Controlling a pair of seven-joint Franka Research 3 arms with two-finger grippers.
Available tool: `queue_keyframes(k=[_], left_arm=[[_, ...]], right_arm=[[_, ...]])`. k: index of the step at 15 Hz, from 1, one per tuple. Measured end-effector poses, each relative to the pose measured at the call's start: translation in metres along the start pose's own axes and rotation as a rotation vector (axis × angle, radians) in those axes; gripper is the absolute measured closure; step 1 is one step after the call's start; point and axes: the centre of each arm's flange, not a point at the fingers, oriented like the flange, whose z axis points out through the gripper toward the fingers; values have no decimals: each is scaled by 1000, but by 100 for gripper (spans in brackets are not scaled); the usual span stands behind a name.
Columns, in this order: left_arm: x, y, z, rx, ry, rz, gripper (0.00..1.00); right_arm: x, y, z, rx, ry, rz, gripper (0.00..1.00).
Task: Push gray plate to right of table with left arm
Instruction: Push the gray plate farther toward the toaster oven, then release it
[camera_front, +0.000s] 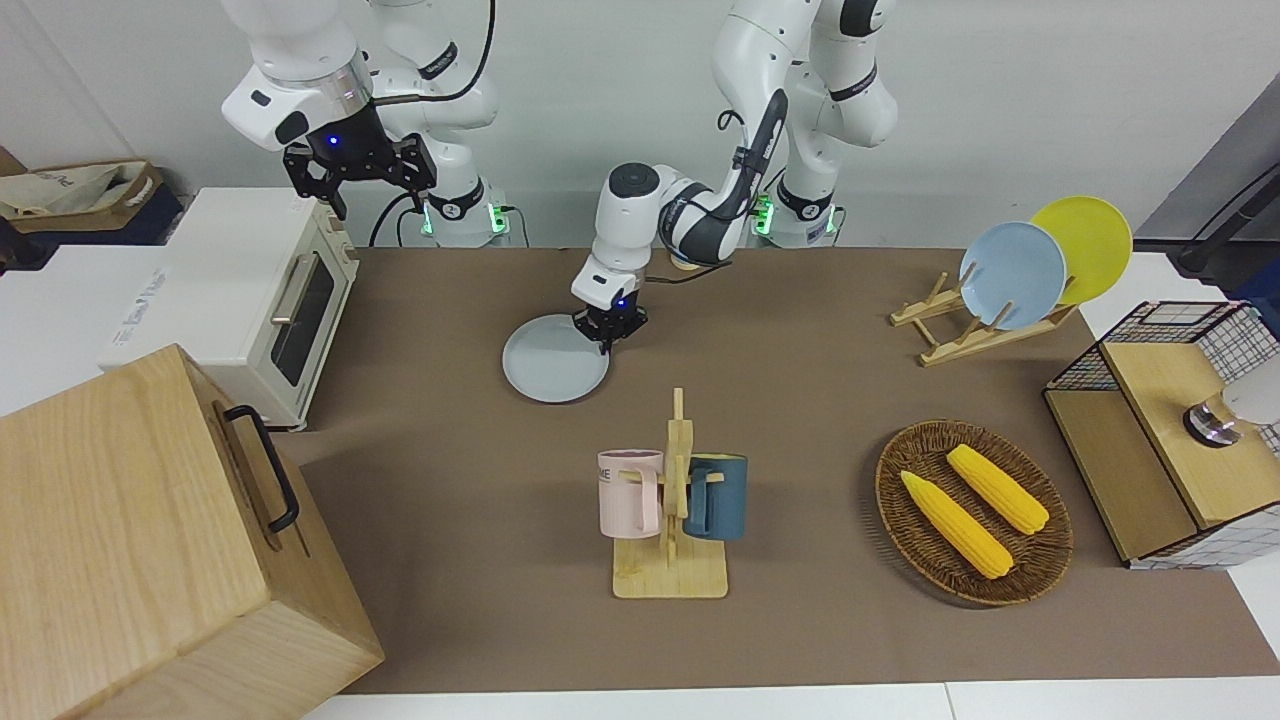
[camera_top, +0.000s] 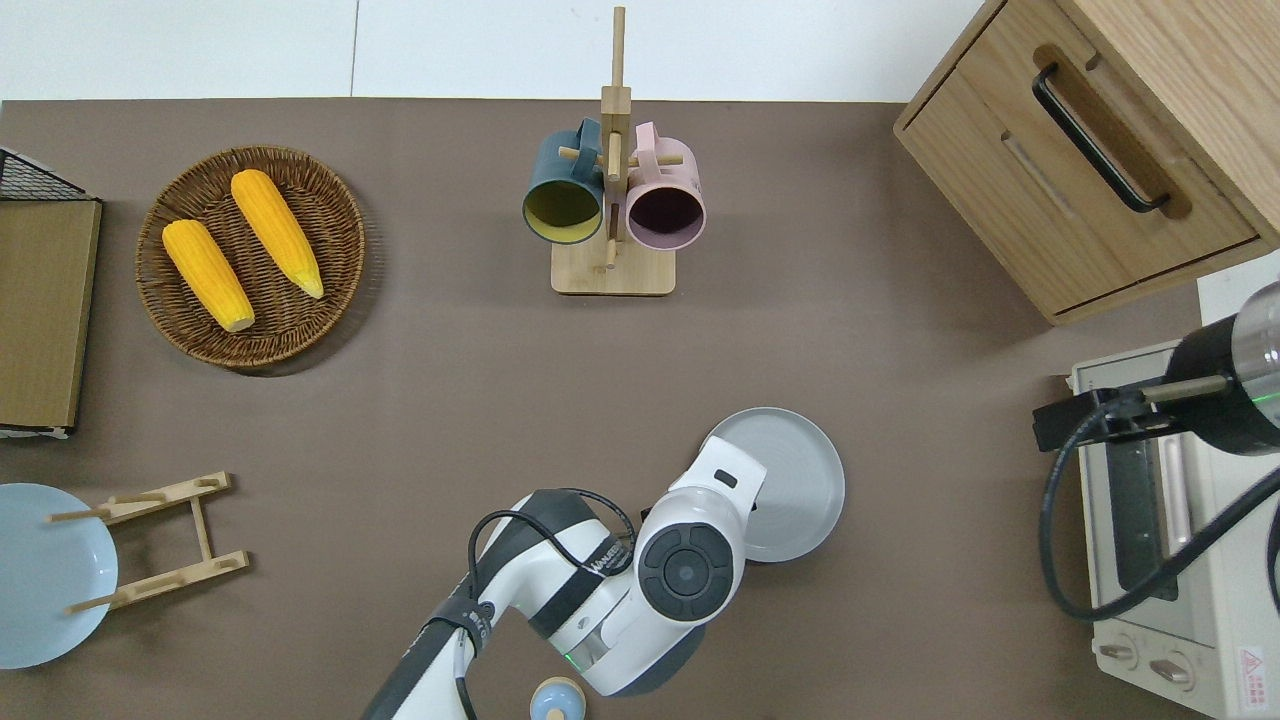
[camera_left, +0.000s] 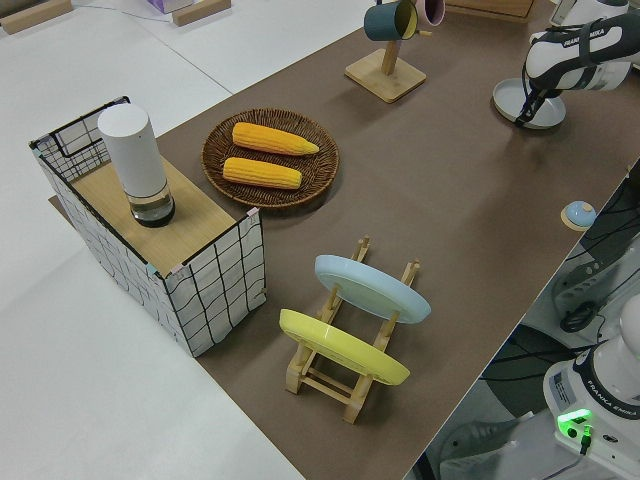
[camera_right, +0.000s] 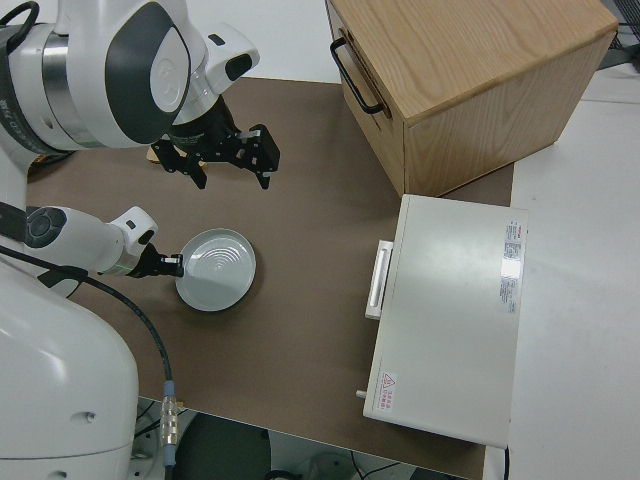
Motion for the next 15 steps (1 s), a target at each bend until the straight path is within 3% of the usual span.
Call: queue_keyframes(k=[12, 15], left_arm=[[-3, 17, 4, -1, 18, 9, 96], [-3, 19, 9, 0, 16, 10, 67]], right_arm=[[0, 0, 0, 0, 0, 0, 1], [0, 0, 0, 0, 0, 0, 1]])
